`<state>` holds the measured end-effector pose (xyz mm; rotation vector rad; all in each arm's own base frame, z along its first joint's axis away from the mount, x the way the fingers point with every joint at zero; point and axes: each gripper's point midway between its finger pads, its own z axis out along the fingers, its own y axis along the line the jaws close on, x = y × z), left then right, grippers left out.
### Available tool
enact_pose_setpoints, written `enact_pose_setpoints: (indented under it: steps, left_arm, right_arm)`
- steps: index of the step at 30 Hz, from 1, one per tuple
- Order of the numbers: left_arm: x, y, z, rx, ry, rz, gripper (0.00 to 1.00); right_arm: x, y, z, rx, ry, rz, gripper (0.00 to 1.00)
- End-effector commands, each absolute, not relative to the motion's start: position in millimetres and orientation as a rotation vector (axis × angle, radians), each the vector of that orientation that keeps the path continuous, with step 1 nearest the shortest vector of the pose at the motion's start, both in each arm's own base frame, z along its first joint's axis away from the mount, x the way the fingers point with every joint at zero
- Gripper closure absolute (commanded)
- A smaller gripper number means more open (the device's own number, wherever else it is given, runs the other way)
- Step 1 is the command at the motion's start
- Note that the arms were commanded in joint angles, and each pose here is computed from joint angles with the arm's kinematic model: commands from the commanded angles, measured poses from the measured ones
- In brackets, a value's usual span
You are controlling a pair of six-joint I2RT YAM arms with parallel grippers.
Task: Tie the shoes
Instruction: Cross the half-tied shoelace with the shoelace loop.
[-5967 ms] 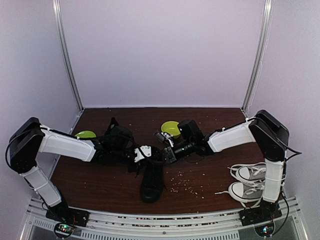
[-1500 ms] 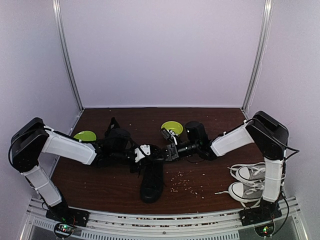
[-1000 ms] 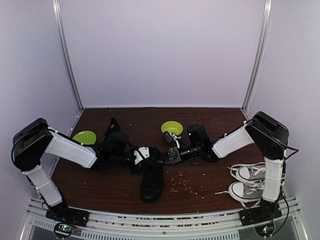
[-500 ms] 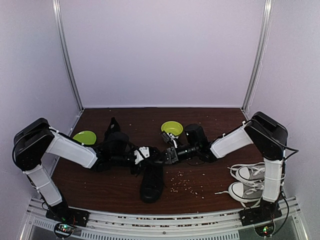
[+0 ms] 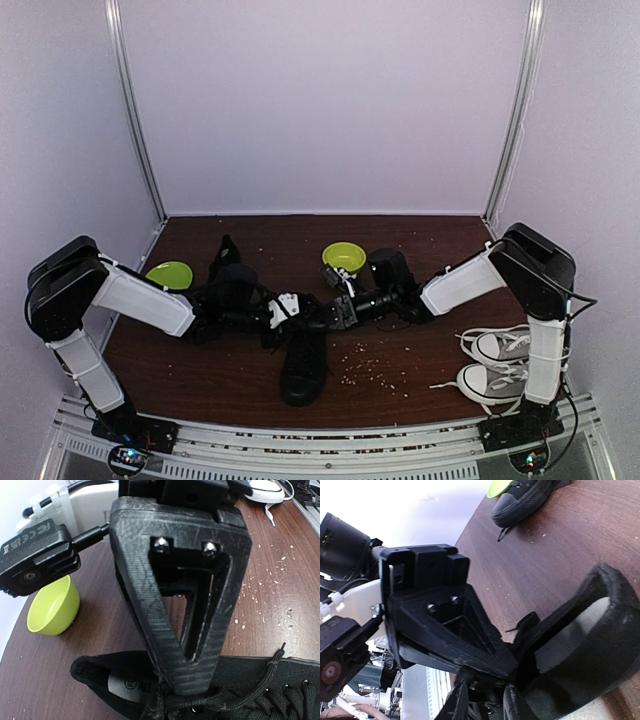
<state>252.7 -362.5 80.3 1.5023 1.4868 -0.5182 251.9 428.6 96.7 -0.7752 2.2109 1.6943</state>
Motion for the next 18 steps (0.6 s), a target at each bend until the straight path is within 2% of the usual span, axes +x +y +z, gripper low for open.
enact_pose_setpoints:
  steps: [1,13,15,18]
  left_arm:
    - [252.5,-367.5,86.0,1.484,1.454,-0.537,1.00]
    - [252.2,-369.1,82.6,1.500,1.461,-0.543,1.00]
    - [251.8,-369.8,83.3,1.500,1.460,-0.546,1.00]
    - [252.7,-369.5,83.7,1.498,1.461,-0.542,1.00]
  right_arm:
    - [248.2,438.1,103.1,-0.820,2.160,1.751,0.77]
    - [249.1,452.7,112.7,-0.824,2.110,1.818,0.78]
    - [246.4,454.7,113.5,-0.838,2.109,1.821,0.83]
    - [242.7,454.3,114.3,-0.861,2.110,1.831,0.99]
